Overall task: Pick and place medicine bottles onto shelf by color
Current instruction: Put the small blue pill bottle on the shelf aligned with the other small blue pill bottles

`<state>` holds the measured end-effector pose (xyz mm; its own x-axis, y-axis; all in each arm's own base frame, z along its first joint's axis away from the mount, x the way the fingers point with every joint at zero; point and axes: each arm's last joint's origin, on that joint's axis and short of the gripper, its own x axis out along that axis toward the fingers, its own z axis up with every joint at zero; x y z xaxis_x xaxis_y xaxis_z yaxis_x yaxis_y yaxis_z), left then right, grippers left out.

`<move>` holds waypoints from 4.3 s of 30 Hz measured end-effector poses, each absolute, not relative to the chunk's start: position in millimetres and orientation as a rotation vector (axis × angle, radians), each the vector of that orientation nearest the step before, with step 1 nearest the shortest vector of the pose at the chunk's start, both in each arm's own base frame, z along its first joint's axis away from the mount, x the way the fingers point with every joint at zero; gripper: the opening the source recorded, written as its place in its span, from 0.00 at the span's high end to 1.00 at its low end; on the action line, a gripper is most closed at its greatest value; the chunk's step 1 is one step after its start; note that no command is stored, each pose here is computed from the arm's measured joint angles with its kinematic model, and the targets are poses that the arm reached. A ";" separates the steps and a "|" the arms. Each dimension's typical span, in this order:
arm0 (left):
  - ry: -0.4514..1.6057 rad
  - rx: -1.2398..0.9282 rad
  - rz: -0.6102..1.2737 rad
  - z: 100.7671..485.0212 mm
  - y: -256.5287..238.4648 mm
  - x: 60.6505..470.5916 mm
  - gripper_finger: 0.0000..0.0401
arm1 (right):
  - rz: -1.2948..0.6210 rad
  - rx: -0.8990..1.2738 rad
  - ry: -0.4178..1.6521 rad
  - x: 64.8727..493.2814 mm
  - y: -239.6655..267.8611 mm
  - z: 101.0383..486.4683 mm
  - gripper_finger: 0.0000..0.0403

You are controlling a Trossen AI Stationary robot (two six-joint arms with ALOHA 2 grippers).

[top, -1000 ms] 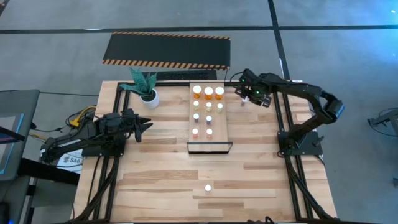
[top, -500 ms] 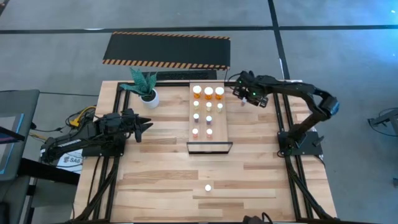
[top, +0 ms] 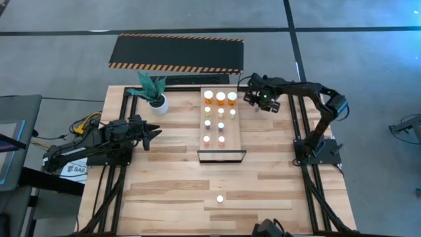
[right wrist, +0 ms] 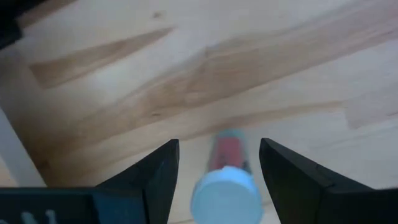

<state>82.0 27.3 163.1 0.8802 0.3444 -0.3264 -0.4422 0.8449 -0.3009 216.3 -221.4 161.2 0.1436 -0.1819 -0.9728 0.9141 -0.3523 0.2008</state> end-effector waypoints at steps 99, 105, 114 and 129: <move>0.266 -0.379 0.421 163.1 27.3 82.0 0.68 | -1.127 1.045 0.976 332.3 -64.9 239.8 0.70; 0.267 -0.379 0.419 163.0 27.3 82.0 0.68 | -1.125 1.009 1.034 346.1 -66.6 237.7 0.71; 0.266 -0.379 0.424 163.1 27.4 81.9 0.68 | -1.112 0.979 1.103 362.6 -70.0 231.1 0.69; 0.266 -0.378 0.425 163.2 27.5 81.9 0.68 | -1.127 0.979 1.134 365.8 -73.5 220.8 0.68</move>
